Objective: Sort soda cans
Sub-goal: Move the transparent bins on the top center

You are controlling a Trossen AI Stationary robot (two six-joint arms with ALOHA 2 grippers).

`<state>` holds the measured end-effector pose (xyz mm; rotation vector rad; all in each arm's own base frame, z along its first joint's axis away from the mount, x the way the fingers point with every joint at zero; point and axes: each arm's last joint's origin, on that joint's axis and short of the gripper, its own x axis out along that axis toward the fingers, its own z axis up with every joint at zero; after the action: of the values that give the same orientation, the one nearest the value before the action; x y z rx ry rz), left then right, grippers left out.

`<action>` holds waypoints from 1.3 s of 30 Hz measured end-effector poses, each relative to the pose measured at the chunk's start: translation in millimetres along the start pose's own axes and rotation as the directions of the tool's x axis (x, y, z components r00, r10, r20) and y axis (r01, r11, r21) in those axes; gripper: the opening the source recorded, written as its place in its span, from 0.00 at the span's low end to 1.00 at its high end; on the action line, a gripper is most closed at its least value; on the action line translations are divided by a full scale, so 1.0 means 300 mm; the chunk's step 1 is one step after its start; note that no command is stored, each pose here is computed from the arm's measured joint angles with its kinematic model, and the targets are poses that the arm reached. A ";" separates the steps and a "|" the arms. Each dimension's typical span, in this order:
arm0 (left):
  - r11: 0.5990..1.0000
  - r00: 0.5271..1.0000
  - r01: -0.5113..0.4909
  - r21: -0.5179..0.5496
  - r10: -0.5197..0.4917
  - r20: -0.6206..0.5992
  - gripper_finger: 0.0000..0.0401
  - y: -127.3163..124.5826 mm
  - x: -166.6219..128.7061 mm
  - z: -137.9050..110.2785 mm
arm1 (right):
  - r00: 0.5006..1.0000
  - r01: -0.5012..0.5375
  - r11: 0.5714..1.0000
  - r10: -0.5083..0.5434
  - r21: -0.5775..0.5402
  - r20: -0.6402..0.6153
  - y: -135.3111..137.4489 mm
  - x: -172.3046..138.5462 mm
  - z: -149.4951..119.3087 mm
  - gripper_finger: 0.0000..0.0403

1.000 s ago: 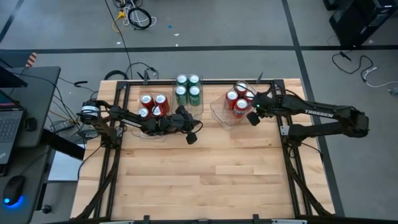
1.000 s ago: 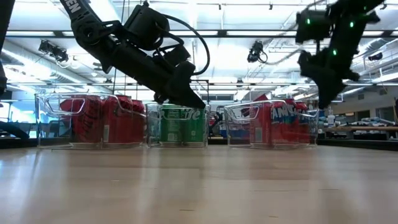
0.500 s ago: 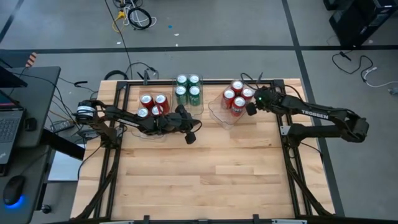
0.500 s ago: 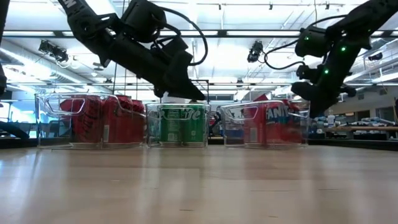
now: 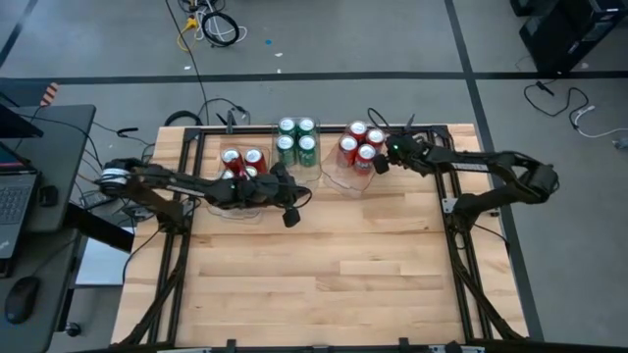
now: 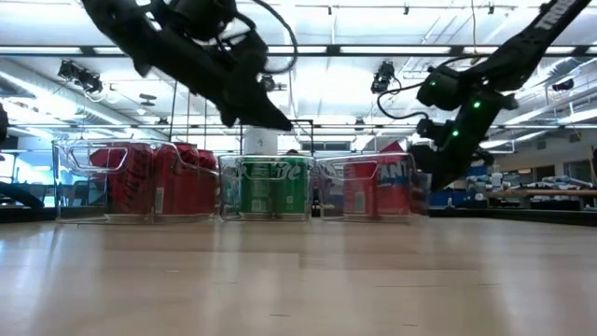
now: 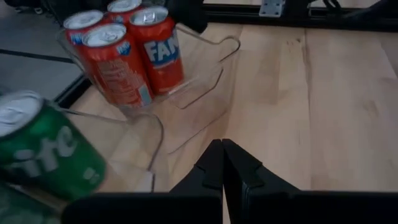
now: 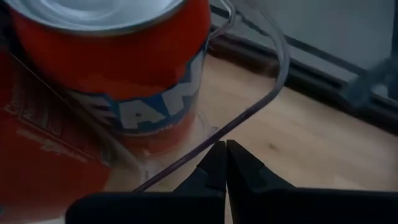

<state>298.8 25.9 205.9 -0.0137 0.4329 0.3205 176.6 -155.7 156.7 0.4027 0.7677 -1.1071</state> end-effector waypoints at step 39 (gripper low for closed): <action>0.996 0.757 -0.049 0.071 0.084 -0.648 0.00 -0.096 -0.383 -0.167 | 0.939 -0.292 0.906 0.333 -0.306 0.090 0.074 -0.039 0.300 0.01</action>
<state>188.3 -40.4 206.4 -0.0634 1.1457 0.3718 225.3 -196.7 224.8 0.1880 0.6987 -0.6989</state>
